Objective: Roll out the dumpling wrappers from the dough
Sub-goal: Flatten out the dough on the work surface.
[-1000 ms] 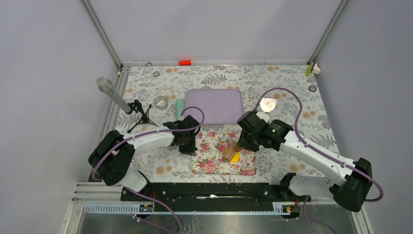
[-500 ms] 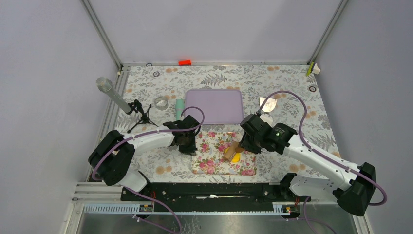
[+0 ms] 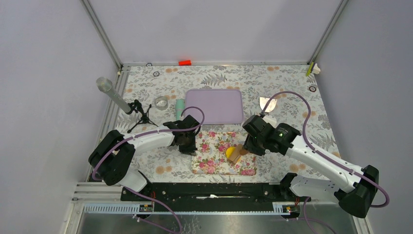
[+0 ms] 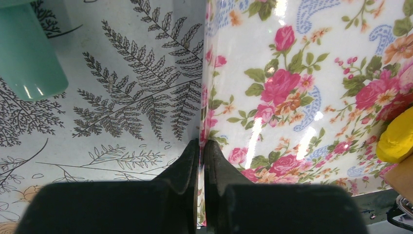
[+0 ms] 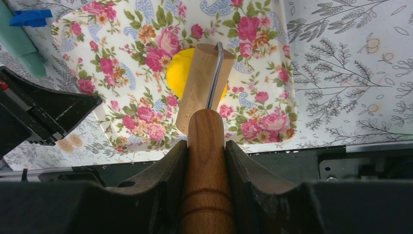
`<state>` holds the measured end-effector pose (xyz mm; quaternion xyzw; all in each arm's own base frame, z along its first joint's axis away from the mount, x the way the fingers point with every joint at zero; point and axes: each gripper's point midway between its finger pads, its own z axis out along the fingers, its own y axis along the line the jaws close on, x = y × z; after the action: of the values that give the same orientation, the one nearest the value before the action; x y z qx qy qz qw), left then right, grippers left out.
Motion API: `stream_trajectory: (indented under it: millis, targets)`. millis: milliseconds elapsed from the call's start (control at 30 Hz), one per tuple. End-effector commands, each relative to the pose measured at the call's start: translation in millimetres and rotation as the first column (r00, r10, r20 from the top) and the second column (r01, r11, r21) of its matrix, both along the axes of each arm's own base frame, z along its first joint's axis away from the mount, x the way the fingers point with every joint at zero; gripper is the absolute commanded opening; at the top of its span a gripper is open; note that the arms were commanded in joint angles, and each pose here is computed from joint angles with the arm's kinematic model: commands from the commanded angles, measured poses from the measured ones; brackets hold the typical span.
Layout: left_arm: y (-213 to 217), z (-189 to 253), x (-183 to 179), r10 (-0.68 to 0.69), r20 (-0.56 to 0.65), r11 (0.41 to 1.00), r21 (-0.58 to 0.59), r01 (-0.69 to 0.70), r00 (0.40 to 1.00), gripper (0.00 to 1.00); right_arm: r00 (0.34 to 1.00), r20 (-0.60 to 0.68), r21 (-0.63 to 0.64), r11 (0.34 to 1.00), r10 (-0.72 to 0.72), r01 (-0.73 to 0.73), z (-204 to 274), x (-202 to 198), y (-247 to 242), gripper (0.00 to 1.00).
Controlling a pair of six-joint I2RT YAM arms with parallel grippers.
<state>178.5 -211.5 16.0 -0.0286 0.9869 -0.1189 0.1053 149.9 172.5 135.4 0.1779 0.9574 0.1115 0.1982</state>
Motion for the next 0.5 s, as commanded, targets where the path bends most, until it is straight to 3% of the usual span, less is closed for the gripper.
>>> stream_trajectory:
  millis: [0,467]
  targets:
    - [17.2,-7.2,7.3,0.018,0.024,0.995,0.096,-0.021,1.0,0.0,0.996,-0.088,-0.213,0.977,0.011,-0.029,-12.7,-24.0,-45.0,0.0]
    - [17.1,-2.8,9.9,0.01,0.037,0.995,0.097,-0.014,0.999,0.0,0.997,-0.052,-0.184,0.981,0.054,-0.062,-9.4,-5.5,-23.6,0.0]
